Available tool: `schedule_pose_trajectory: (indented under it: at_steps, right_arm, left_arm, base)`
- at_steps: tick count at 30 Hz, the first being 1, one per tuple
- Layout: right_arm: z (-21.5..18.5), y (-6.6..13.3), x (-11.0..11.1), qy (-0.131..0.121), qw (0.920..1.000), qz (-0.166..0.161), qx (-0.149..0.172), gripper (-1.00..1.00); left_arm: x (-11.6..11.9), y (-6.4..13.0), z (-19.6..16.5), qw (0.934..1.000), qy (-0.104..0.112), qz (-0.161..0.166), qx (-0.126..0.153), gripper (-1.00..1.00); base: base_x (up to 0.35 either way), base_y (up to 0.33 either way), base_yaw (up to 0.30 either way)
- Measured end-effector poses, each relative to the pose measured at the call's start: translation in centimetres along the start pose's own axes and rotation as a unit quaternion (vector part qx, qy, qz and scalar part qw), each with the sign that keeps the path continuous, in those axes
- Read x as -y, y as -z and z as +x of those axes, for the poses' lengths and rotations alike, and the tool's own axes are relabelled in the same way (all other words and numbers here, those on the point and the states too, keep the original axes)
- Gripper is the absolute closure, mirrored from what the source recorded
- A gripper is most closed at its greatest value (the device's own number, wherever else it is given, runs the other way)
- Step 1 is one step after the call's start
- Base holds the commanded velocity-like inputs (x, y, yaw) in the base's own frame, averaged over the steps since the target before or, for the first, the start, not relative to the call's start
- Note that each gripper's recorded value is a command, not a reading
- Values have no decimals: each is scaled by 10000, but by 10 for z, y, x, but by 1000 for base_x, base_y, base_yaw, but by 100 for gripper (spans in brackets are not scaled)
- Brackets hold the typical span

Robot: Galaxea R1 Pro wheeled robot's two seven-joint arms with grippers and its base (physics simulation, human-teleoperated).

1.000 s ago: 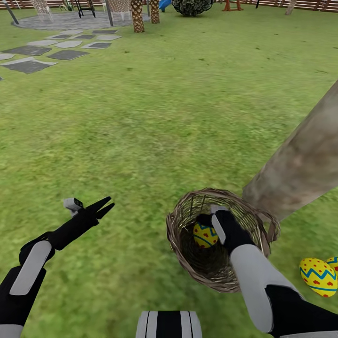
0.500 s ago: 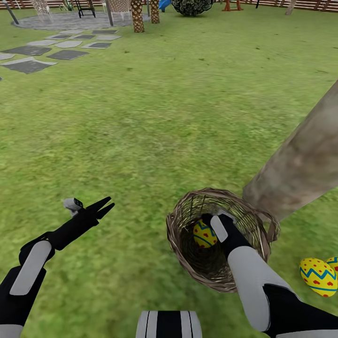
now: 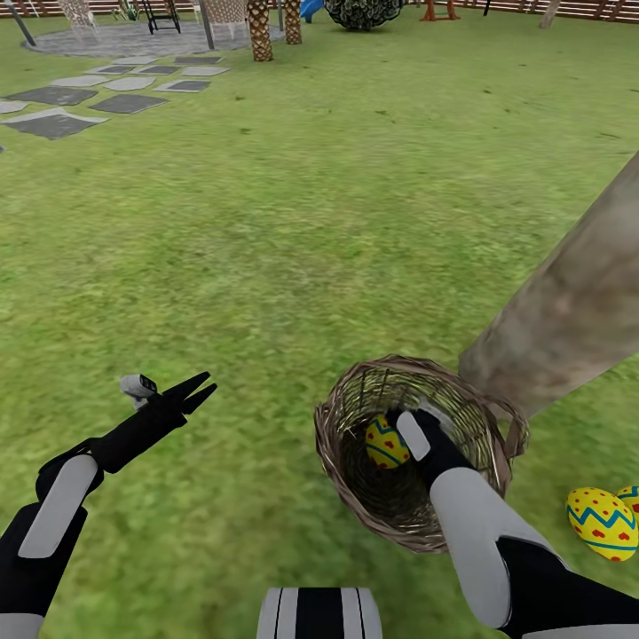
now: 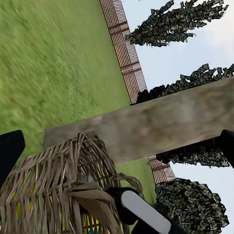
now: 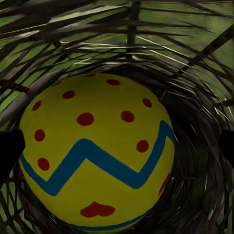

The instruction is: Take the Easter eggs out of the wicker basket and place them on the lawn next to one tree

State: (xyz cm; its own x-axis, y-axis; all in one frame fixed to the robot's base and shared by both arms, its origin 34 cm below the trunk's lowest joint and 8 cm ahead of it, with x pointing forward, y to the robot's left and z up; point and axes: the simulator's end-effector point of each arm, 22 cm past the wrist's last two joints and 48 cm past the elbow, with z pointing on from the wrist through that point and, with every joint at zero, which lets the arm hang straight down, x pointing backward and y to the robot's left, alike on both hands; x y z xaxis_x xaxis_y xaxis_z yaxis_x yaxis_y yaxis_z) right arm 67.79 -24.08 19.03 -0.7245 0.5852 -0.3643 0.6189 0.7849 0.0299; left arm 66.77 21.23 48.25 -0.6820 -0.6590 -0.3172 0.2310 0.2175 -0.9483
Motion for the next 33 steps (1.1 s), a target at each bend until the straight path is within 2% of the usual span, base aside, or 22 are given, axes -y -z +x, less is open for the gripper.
schedule_pose_trajectory:
  at_steps: [17, 22, 27, 33]
  right_arm:
    - [39, -7, 8, 190, 9989, 104, -413, -100]
    - [43, -6, 0, 209, 9988, -16, -443, -100]
    - [45, -5, -17, 216, 9980, -385, -462, -100]
    - [43, -3, -25, 433, 9971, -490, -386, -100]
  left_arm:
    - [0, -1, 1, 10000, 10, 9, -10, -100]
    - [0, -1, 2, 10000, 14, 13, -9, -100]
    - [0, -1, 2, 10000, 15, 13, -9, -100]
    - [1, -2, 2, 10000, 15, 17, -4, -100]
  base:
    - [0, 0, 0]
    - [0, 0, 0]
    - [0, 0, 0]
    - [0, 0, 0]
